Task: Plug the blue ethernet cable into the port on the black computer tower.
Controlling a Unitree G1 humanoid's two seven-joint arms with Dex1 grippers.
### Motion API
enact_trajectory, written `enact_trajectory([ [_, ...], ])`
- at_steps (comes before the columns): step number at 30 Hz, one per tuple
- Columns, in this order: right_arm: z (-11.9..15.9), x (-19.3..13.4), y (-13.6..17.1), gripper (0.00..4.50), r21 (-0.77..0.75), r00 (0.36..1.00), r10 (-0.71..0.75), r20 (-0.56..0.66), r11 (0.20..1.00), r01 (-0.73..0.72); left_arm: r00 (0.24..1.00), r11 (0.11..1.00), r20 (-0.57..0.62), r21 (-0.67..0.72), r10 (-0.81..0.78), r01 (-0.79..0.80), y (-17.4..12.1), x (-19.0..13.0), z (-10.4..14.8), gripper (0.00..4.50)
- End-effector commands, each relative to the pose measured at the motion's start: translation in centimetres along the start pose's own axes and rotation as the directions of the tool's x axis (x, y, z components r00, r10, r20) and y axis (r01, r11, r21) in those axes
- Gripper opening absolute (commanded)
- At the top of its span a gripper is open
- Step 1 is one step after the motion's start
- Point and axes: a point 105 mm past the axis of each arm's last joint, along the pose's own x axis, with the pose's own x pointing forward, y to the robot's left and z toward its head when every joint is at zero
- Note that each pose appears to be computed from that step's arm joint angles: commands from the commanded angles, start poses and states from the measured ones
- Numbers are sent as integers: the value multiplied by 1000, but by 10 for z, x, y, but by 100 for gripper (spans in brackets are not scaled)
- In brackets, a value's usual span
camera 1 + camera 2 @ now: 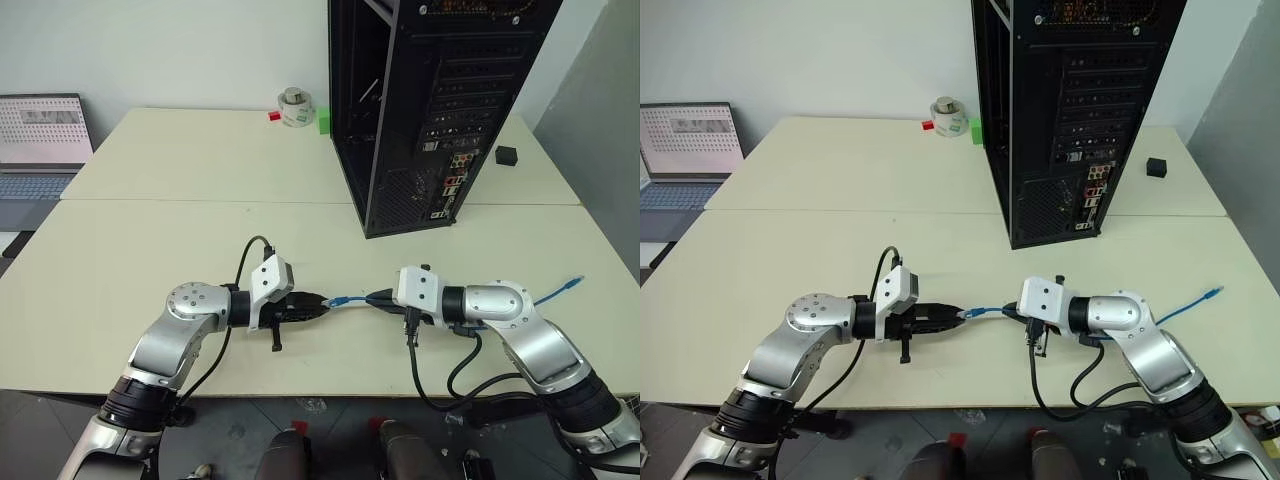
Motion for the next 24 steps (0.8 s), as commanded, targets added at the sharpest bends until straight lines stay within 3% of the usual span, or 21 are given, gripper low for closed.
enact_trajectory([
  [1,13,-2,-2,0,-50,999,-2,32,999,3,1000,999,19,51,-9,8,-1,4,7,27],
  [5,11,-3,-1,0,-42,1000,5,25,999,-4,1000,998,17,60,-12,11,-2,4,5,27],
  [14,6,-14,-8,219,-42,1000,3,3,999,-3,998,989,68,146,-16,5,-2,7,13,27],
  [18,6,-38,-5,311,155,997,68,29,985,-72,998,953,52,302,-35,18,-8,11,13,27],
  [22,16,-48,-3,316,359,989,74,131,926,-117,998,856,61,518,-31,-5,-10,13,18,27],
  [24,21,-47,-6,316,443,982,43,182,888,-121,998,708,48,706,-28,-14,-11,13,18,27],
])
